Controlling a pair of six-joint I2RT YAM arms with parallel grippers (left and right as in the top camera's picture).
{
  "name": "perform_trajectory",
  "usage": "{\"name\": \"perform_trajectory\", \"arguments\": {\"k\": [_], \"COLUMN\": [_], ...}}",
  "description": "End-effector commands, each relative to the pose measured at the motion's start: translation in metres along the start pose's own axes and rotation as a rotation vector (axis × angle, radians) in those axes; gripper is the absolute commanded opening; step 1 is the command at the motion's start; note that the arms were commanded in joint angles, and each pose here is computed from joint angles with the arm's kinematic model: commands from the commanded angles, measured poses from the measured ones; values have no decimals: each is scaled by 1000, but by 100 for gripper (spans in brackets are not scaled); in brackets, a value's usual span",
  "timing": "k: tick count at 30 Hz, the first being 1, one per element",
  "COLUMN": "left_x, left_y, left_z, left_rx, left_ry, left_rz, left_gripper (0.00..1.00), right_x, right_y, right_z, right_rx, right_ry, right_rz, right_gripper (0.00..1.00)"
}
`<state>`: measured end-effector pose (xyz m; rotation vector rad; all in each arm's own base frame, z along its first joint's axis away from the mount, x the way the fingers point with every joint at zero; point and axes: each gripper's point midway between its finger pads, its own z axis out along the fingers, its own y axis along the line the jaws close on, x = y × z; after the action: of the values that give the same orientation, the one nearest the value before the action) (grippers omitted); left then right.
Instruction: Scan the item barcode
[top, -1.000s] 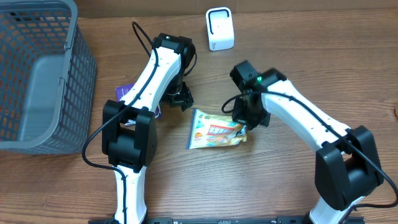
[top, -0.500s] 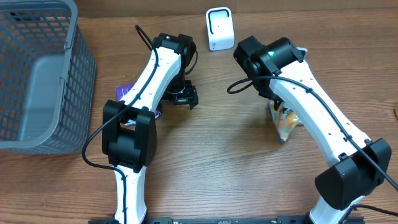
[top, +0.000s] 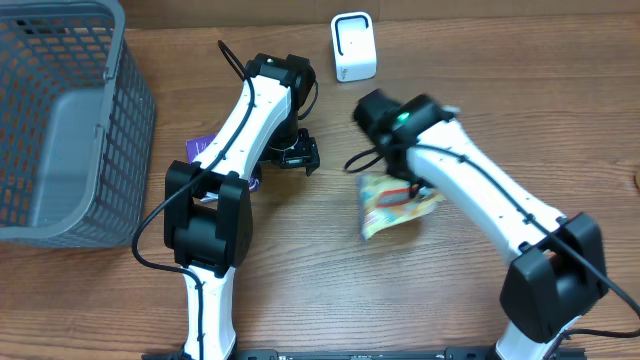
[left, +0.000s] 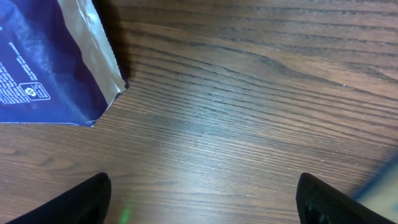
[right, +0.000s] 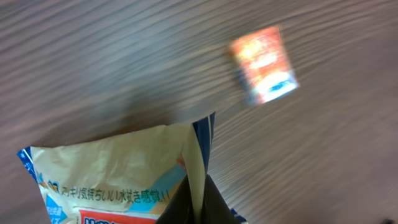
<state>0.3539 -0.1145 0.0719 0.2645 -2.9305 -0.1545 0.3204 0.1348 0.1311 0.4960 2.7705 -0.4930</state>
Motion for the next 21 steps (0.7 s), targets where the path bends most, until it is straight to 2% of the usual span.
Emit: {"name": "perform_trajectory", "arguments": {"k": [1,2,5,9,10,15,21], "left_x": [2,2,4,18,22,38,58], "left_y": [-3,-3,-5,-15,-18,-41,-98], "left_z": [3,3,3,2,1,-4,4], "left_rx": [6,6,18,86,103,261,529], "left_ry": [11,11,21,85,102,168,214], "left_rz": [26,26,52,143,163,274,365], "left_gripper": [87,82,58,12,4,4,4], "right_x": [20,22,22,8,2,-23,-18], "right_y": [30,35,41,33,27,5,22], "right_z": [-17,-20,-23,-22,-22,-17,-13], "right_rx": [-95,-108,-117,-106,-99,-93,-272], "right_ry": [-6,-15,-48,-53,-49,-2,148], "right_rz": [-43,-52,-63,-27,-9,24,-18], "right_gripper": [4,4,4,4,4,4,4]}}
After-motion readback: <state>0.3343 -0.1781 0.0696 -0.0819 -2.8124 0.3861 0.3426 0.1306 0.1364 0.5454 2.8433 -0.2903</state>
